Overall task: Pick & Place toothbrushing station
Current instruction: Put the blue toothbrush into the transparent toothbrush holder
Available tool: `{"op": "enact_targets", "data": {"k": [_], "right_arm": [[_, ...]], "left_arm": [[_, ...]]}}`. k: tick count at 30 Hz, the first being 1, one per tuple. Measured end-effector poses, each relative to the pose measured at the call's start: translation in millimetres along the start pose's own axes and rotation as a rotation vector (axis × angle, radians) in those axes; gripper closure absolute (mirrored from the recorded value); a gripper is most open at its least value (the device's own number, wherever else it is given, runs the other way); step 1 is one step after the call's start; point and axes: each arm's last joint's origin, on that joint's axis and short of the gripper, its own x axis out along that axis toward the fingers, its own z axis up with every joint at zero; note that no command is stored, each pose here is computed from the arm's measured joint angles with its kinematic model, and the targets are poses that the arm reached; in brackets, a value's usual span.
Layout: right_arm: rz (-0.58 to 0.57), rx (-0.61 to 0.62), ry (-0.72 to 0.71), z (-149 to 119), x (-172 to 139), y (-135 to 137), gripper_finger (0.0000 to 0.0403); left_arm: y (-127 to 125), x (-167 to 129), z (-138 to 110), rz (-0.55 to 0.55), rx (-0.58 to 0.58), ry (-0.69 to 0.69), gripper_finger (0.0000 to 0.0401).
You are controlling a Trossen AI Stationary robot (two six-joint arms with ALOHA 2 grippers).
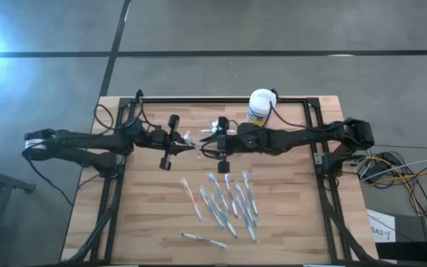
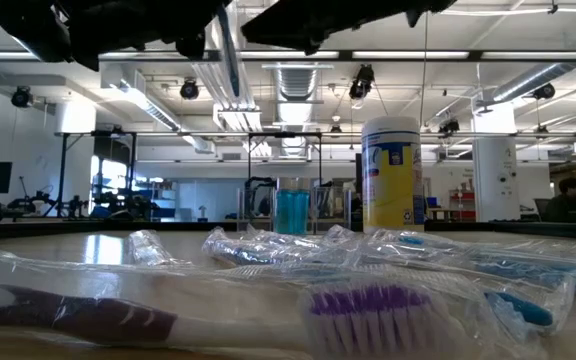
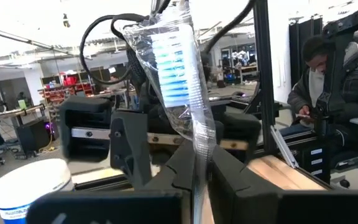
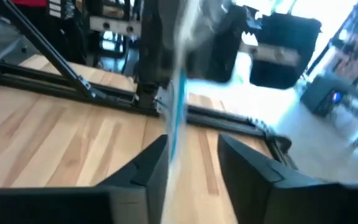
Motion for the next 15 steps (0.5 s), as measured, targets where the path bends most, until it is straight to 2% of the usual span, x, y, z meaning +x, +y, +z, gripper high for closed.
{"op": "enact_targets", "data": {"k": [3,6,11,15], "right_arm": [[0.014,0.041,0.057,3,-19,-1,0.0241],[0.040,0.059,0.067,-2,-42,7,0.0240],[0.080,0.094,-0.004,-25,-84,24,0.0268],[0.047,0.115,-0.056,-55,-110,36,0.0302]], "left_arm": [[1,-9,7,0.020,0.013,0.022,0.0381],[4,-19,12,0.078,0.053,0.057,0.0381],[14,-36,11,0.186,0.117,0.027,0.0381],[34,-41,3,0.293,0.085,0.040,0.0381]]}}
